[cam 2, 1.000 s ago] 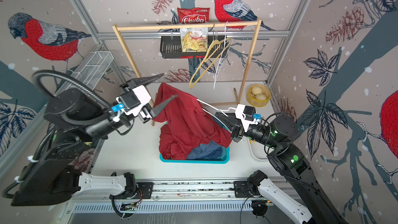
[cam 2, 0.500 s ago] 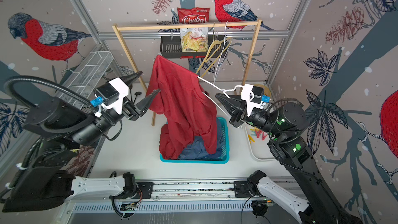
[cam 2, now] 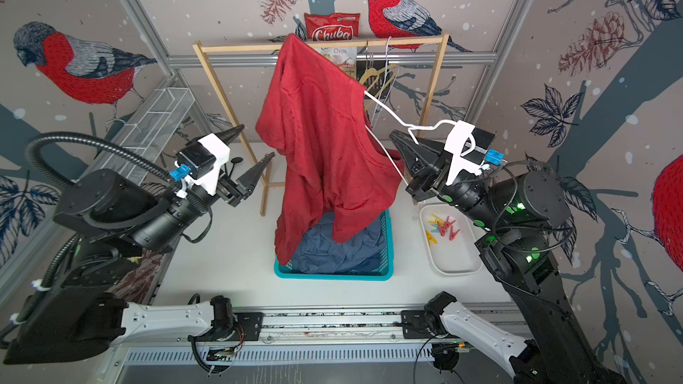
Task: Remove the clothespins securing t-shirts to the hanger
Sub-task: Remove the T-shirt from the hanger.
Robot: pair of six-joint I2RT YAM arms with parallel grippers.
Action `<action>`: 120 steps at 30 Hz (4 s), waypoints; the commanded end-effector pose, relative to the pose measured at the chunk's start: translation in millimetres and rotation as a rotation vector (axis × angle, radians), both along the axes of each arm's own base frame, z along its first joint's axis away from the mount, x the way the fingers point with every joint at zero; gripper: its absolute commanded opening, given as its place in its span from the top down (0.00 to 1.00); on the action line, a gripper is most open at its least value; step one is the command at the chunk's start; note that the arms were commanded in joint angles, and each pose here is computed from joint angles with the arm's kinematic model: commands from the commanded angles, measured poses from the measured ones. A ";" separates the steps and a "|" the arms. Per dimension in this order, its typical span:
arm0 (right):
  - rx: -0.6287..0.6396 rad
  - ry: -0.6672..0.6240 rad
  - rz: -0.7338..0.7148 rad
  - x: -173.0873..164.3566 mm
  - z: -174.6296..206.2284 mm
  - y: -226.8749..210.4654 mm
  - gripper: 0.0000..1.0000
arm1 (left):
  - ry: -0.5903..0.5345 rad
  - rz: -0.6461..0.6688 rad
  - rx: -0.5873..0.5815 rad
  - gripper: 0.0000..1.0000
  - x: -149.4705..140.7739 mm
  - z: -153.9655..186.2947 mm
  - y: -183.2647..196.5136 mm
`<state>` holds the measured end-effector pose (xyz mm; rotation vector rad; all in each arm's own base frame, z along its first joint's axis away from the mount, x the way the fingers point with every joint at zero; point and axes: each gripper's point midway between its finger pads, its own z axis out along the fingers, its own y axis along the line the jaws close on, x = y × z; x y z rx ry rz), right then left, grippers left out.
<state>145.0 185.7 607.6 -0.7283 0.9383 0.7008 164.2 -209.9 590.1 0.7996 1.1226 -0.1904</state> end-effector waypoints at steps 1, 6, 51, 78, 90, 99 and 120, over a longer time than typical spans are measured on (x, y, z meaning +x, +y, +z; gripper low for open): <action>0.085 -0.070 -0.049 -6.1 23.0 -15.6 1.00 | -0.008 0.028 -0.037 0.35 3.6 7.5 3.4; 0.121 -0.129 -0.066 -18.5 31.9 -26.7 1.00 | 0.000 0.036 -0.033 0.35 6.3 5.2 0.9; -0.116 0.097 0.027 2.4 -35.3 9.9 1.00 | 0.118 0.090 -0.089 0.35 41.3 -1.8 3.1; -0.298 0.420 0.149 20.8 -151.9 42.5 1.00 | 0.551 -0.305 -0.088 0.34 97.3 -152.0 -16.2; -0.384 0.522 0.050 29.1 -165.7 25.5 1.00 | 0.628 -0.085 -0.042 1.00 116.1 -191.5 10.6; -0.430 0.706 -0.126 24.0 -196.0 -12.6 1.00 | 0.555 -0.133 -0.063 1.00 98.4 -180.2 17.7; -0.421 0.690 -0.323 -7.5 -170.9 -70.7 1.00 | 0.610 -0.219 0.065 1.00 83.9 -218.8 -15.0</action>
